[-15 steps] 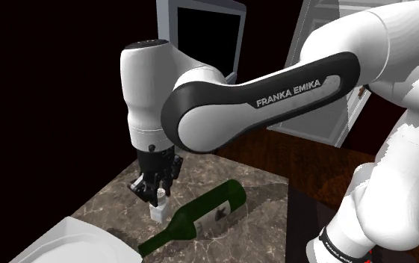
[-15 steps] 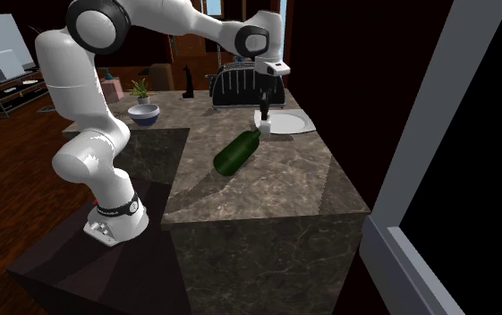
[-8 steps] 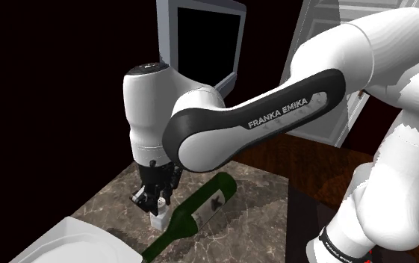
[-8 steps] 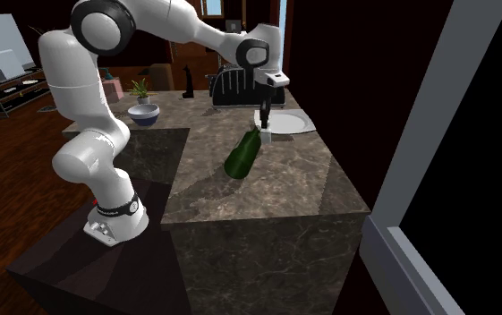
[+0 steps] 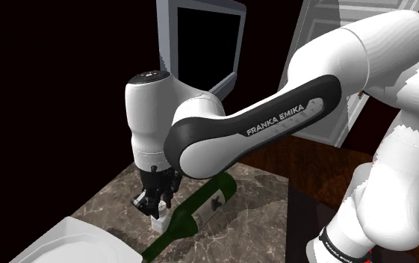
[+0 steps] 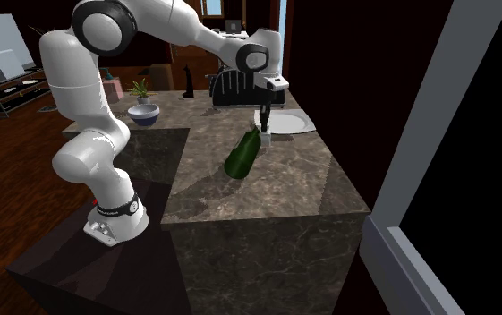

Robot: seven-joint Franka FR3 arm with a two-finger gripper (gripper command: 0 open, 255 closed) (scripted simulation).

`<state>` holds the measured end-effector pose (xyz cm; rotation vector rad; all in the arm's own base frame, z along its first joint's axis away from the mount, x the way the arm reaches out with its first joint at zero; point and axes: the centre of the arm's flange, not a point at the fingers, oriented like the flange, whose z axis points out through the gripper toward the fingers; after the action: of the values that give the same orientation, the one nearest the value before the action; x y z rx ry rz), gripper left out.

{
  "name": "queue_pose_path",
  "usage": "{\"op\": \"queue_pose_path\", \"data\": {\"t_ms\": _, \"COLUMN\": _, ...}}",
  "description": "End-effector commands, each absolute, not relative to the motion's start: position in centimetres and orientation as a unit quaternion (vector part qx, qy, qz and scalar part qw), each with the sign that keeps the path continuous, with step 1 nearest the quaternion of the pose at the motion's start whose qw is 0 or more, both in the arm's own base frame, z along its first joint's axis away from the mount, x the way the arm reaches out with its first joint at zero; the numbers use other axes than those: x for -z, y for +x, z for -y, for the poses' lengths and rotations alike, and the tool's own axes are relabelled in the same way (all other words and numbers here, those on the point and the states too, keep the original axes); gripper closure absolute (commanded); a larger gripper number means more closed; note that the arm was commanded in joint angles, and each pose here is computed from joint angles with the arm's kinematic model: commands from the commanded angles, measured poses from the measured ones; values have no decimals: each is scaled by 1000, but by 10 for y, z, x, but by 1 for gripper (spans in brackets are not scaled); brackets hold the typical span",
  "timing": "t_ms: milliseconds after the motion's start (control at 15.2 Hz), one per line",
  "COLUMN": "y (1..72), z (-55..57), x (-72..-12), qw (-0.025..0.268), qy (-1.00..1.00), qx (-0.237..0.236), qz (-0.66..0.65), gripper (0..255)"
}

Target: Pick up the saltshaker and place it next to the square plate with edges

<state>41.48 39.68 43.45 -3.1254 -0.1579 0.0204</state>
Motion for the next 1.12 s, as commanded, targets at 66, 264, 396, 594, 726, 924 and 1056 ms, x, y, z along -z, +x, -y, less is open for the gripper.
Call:
{"op": "queue_pose_path", "data": {"t_ms": 66, "y": 415, "z": -397, "x": -434, "qw": 6, "qy": -999, "qx": -7, "qz": 50, "gripper": 0}}
{"op": "queue_pose_path", "data": {"t_ms": 264, "y": 415, "z": -397, "x": -434, "qw": 6, "qy": -999, "qx": -7, "qz": 50, "gripper": 0}}
{"op": "queue_pose_path", "data": {"t_ms": 396, "y": 415, "z": -397, "x": -434, "qw": 6, "qy": -999, "qx": -7, "qz": 50, "gripper": 0}}
{"op": "queue_pose_path", "data": {"t_ms": 594, "y": 415, "z": -396, "x": -474, "qw": 6, "qy": -999, "qx": -6, "qz": 50, "gripper": 0}}
{"op": "queue_pose_path", "data": {"t_ms": 726, "y": 415, "z": -396, "x": -484, "qw": 6, "qy": -999, "qx": -6, "qz": 50, "gripper": 0}}
{"op": "queue_pose_path", "data": {"t_ms": 924, "y": 415, "z": -396, "x": -484, "qw": 6, "qy": -999, "qx": -6, "qz": 50, "gripper": 0}}
{"op": "queue_pose_path", "data": {"t_ms": 1056, "y": 415, "z": -396, "x": -484, "qw": 6, "qy": -999, "qx": -6, "qz": 50, "gripper": 0}}
